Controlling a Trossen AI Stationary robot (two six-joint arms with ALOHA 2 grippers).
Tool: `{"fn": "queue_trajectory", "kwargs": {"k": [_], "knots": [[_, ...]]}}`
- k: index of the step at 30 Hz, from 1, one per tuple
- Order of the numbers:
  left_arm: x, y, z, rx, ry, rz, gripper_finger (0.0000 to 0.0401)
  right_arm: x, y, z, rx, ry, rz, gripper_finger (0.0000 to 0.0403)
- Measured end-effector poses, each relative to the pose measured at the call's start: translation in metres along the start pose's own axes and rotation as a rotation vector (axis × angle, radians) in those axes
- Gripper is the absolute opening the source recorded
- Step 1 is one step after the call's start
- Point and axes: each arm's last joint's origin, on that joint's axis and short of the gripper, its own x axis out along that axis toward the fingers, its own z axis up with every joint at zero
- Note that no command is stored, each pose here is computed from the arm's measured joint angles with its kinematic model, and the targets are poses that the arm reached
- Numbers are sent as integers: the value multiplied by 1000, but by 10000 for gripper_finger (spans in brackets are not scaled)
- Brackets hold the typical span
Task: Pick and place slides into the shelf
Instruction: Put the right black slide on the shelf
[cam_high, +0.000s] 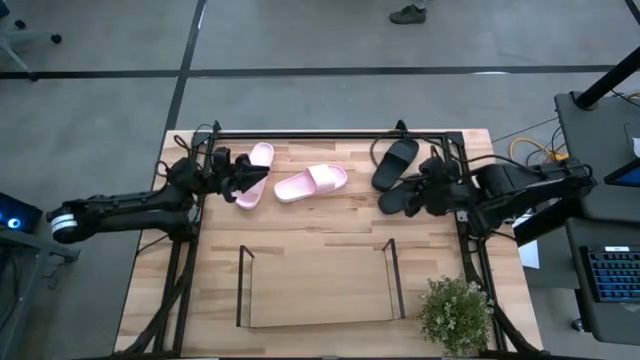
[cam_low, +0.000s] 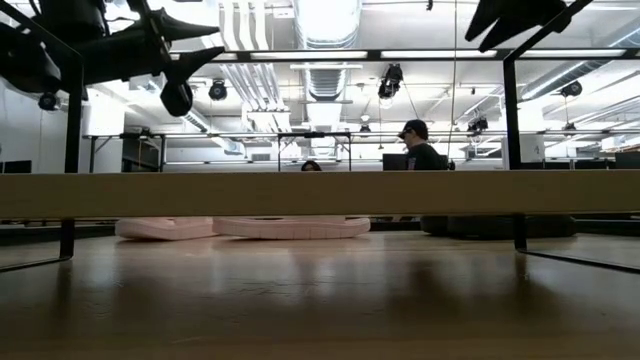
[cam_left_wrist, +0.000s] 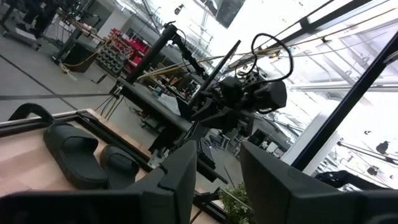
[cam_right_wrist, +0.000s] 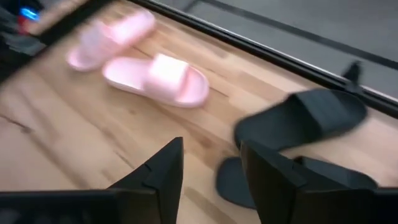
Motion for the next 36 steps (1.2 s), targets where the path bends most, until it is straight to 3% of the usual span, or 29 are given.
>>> {"fn": "queue_trajectory", "kwargs": {"k": [8, 13, 26, 36], "knots": [[-1, -1, 1, 3, -5, -6, 110, 20, 7, 7, -53, 217, -229, 129], [0, 1, -1, -2, 11, -2, 110, 38, 5, 16, -35, 364, -315, 128], [3, 4, -5, -11, 42, 2, 110, 95, 2, 24, -45, 647, -391, 226], [3, 5, -5, -12, 46, 5, 110, 149, 5, 14, -238, 788, -528, 235]]}}
